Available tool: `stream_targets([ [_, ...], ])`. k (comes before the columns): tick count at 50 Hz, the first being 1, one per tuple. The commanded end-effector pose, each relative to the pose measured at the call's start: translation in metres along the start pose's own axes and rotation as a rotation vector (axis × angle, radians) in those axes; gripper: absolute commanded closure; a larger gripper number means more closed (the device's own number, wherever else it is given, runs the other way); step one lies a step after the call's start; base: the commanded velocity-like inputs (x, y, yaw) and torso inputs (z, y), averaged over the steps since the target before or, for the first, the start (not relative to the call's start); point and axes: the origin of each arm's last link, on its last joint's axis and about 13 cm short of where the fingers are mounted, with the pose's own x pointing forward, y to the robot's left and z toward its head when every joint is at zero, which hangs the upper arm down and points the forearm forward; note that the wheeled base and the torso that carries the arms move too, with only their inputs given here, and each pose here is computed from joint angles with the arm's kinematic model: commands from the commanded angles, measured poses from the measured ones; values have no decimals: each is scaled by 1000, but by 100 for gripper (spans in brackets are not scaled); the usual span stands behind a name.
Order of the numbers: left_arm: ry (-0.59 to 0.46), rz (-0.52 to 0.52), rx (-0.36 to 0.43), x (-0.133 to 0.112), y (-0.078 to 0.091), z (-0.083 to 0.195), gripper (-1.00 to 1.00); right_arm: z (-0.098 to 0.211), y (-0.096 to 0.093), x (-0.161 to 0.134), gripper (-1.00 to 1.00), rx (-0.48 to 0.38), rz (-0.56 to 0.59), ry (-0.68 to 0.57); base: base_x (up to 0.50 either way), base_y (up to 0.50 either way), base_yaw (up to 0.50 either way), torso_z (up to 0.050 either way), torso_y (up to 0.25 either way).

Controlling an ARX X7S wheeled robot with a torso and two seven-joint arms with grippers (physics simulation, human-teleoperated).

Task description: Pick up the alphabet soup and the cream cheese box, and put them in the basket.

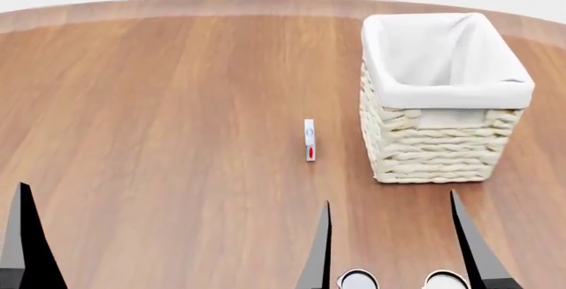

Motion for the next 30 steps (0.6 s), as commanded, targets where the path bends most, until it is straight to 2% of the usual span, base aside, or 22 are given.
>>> stream_targets([
  [1,5,5,1,1,1,-3,-100,-1,0,1,-100,-5,-3,6,195,0,0,0,0],
  [30,16,12,-5,0,3,-5,-100,-4,0,1,-100,-17,-2,16,196,0,0,0,1],
])
